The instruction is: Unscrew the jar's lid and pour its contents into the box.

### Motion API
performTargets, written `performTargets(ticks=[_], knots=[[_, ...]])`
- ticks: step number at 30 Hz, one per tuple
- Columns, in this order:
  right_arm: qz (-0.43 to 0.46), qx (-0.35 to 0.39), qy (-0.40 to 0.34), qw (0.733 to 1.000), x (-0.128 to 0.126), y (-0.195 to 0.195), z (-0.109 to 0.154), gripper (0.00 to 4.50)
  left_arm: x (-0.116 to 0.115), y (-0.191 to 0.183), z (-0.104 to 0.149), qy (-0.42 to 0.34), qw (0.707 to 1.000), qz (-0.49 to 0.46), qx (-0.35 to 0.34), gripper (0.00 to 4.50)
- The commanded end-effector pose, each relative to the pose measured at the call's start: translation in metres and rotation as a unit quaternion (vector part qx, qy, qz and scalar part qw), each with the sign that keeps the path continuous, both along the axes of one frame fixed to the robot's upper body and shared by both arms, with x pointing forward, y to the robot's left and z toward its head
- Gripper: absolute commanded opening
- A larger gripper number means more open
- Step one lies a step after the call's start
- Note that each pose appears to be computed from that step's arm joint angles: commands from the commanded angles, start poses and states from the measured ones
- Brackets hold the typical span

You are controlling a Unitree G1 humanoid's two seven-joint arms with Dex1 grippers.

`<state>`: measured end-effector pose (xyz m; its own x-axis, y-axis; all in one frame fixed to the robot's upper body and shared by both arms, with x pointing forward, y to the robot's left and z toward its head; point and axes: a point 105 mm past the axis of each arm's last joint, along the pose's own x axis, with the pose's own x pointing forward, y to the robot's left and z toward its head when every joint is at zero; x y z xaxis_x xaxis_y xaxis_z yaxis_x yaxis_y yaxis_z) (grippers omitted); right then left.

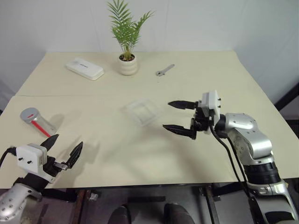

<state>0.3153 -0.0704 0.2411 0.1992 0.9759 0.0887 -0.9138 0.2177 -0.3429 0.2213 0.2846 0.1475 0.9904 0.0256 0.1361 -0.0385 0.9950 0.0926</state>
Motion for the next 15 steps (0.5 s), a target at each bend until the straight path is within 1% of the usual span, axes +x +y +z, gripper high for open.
performTargets(ticks=[1,4,6,9,10,11,13,15], knots=[[0.026,0.020,-0.016,0.999,-0.002,0.021,0.017,4.50,-0.005,0.021,0.005,-0.021,0.990,0.141,-0.002,4.49],[0.037,0.033,-0.010,0.999,0.000,0.037,0.021,4.50,0.002,0.032,0.001,-0.035,0.978,0.203,-0.030,4.49],[0.043,0.035,-0.007,0.998,0.002,0.046,0.022,4.50,0.014,0.034,0.003,-0.049,0.971,0.231,-0.047,4.49],[0.055,0.040,-0.008,0.998,0.000,0.056,0.025,4.50,0.029,0.033,0.006,-0.059,0.965,0.247,-0.058,4.49],[0.059,0.041,-0.008,0.997,-0.003,0.061,0.025,4.50,0.030,0.037,0.006,-0.058,0.964,0.253,-0.051,4.49],[0.062,0.044,-0.006,0.997,-0.005,0.063,0.025,4.50,0.036,0.040,0.002,-0.053,0.961,0.266,-0.063,4.49],[0.065,0.043,-0.001,0.997,-0.007,0.062,0.020,4.50,0.053,0.035,0.001,-0.054,0.955,0.280,-0.088,4.49],[0.062,0.039,0.005,0.997,-0.007,0.060,0.014,4.50,0.064,0.031,0.007,-0.062,0.954,0.278,-0.092,4.49]])
